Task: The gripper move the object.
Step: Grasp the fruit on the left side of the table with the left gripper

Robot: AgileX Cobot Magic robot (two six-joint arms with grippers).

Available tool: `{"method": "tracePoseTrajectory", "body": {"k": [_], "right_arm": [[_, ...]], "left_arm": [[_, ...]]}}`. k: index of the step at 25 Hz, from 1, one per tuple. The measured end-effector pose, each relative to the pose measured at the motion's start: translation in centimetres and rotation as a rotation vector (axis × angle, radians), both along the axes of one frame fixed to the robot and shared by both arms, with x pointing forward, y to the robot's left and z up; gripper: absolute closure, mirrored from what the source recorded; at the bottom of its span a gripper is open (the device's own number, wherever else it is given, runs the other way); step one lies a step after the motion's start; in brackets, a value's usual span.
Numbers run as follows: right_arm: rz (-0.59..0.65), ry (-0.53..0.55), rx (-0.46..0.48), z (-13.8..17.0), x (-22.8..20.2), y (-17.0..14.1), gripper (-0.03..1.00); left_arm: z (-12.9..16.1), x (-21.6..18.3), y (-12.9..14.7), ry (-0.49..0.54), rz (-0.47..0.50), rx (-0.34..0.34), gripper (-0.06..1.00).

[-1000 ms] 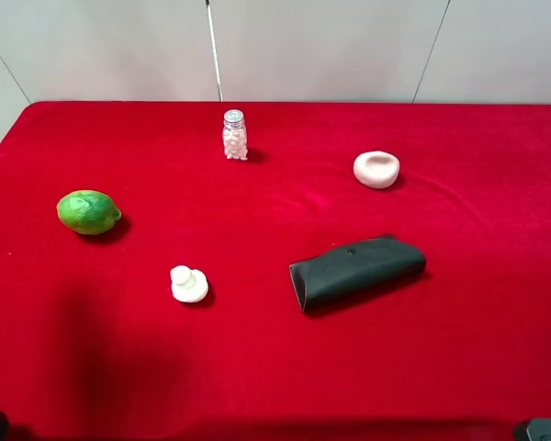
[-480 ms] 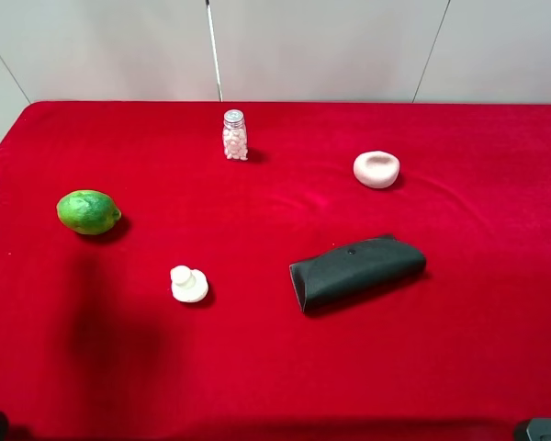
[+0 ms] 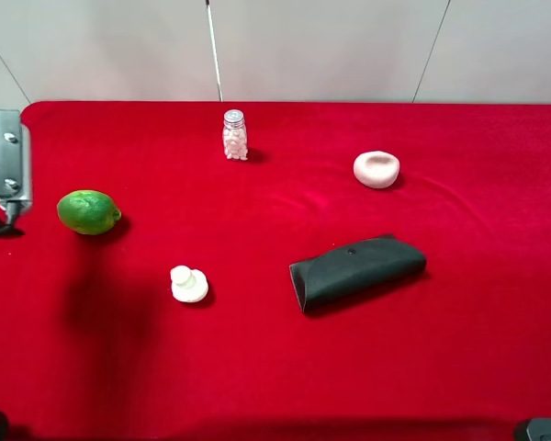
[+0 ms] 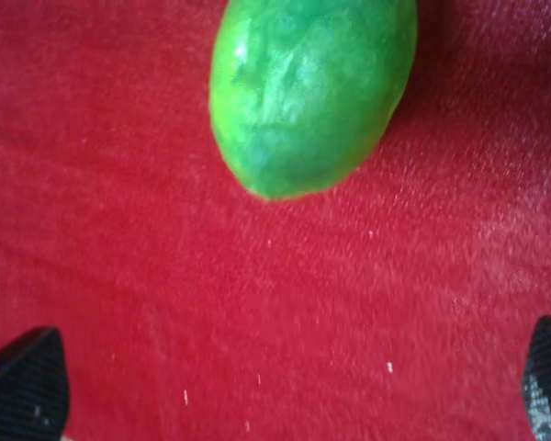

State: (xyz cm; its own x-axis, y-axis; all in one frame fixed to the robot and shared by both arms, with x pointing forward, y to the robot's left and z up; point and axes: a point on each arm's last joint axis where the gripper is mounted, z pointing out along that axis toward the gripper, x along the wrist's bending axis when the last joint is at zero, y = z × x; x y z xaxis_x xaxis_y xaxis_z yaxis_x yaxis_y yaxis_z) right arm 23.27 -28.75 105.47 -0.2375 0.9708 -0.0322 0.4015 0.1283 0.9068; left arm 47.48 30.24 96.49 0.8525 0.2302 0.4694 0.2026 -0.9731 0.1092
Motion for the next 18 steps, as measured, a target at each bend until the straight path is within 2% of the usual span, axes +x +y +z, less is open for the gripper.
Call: {"method": "tracePoseTrajectory", "body": {"k": [6,18], "right_arm": [[0.001,-0.001,0.001,0.0,0.0,0.0,0.27],[0.002,-0.001,0.004,0.0,0.0,0.0,0.27]], "left_arm": [[-1.5,1.3,-1.4,-0.018,-0.056,0.000,-0.02],[-5.0,4.5,-4.5,0.075,-0.160,0.006,0.03]]}}
